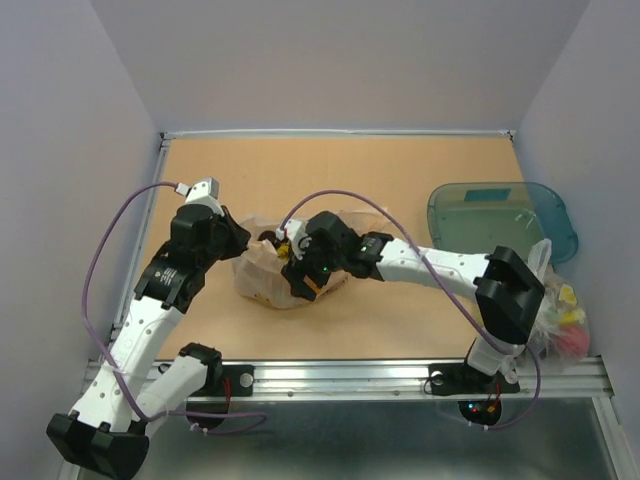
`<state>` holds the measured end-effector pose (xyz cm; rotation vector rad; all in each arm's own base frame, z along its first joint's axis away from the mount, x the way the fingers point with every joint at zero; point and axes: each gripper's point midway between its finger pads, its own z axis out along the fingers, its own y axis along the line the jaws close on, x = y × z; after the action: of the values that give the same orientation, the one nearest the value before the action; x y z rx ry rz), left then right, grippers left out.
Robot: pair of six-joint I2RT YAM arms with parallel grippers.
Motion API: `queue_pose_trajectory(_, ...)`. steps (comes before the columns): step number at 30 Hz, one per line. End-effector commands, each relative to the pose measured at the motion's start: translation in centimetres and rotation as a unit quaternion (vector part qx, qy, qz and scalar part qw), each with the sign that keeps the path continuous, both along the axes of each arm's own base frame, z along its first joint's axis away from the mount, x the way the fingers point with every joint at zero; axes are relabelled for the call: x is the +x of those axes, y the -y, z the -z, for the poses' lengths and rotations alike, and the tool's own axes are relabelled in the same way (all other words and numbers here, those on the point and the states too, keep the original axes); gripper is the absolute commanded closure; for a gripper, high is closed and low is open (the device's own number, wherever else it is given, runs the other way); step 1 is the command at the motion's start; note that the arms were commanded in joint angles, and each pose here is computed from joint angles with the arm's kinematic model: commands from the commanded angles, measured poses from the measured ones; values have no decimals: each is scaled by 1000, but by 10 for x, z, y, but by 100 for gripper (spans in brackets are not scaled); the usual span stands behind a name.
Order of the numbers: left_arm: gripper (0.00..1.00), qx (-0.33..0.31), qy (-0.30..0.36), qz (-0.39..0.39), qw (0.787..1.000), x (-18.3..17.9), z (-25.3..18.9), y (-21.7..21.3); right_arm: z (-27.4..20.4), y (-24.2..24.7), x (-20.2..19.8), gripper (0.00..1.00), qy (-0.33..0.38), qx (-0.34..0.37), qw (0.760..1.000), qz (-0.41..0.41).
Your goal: Untie the knot of the plastic bag and take out the fruit
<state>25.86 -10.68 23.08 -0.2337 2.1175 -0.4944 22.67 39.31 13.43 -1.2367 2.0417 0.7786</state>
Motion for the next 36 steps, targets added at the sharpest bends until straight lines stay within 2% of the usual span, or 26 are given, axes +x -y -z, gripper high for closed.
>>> queue_pose_trajectory(1, 100, -7, 26, -31, 999, 7, 0, -8, -4, -45, -64, 22, -3, 23, 996, -89)
queue_pose_trajectory(2, 100, -13, 27, -43, 999, 10, 5, -9, 2, -54, -90, 23, -1, 14, 994, -108)
queue_pose_trajectory(8, 100, -33, 27, -106, 993, 26, 29, -18, 16, -62, -149, 25, 2, -5, 992, -123)
queue_pose_trajectory(12, 100, -47, 39, -124, 990, 35, 30, -19, 17, -56, -149, 25, 12, -12, 994, -110)
queue_pose_trajectory(16, 97, -51, 55, -105, 992, 36, 12, -13, -28, -51, -131, 15, 60, 24, 996, -66)
queue_pose_trajectory(18, 86, -38, 63, -95, 993, 32, 0, -15, -51, -47, -114, 6, 97, 34, 994, -32)
queue_pose_trajectory(19, 75, -26, 66, -89, 994, 30, -3, -17, -75, -45, -109, 1, 114, 49, 992, -23)
queue_pose_trajectory(20, 67, -22, 69, -85, 994, 25, -11, -18, -87, -43, -101, 0, 131, 50, 990, -3)
queue_pose_trajectory(22, 44, -12, 70, -77, 995, 19, -17, -20, -106, -37, -93, 0, 148, 53, 987, 17)
queue_pose_trajectory(23, 28, -5, 71, -72, 995, 14, -25, -22, -123, -34, -83, 0, 177, 56, 982, 30)
queue_pose_trajectory(25, 15, 1, 72, -69, 995, 8, -32, -25, -135, -27, -72, 0, 198, 51, 977, 52)
queue_pose_trajectory(31, 6, 0, 80, -76, 994, -11, -69, -33, -158, 18, -3, 0, 233, 39, 950, 204)
queue_pose_trajectory(36, 3, -20, 42, -50, 998, -23, -68, -22, -166, 53, 40, 0, 230, 40, 921, 312)
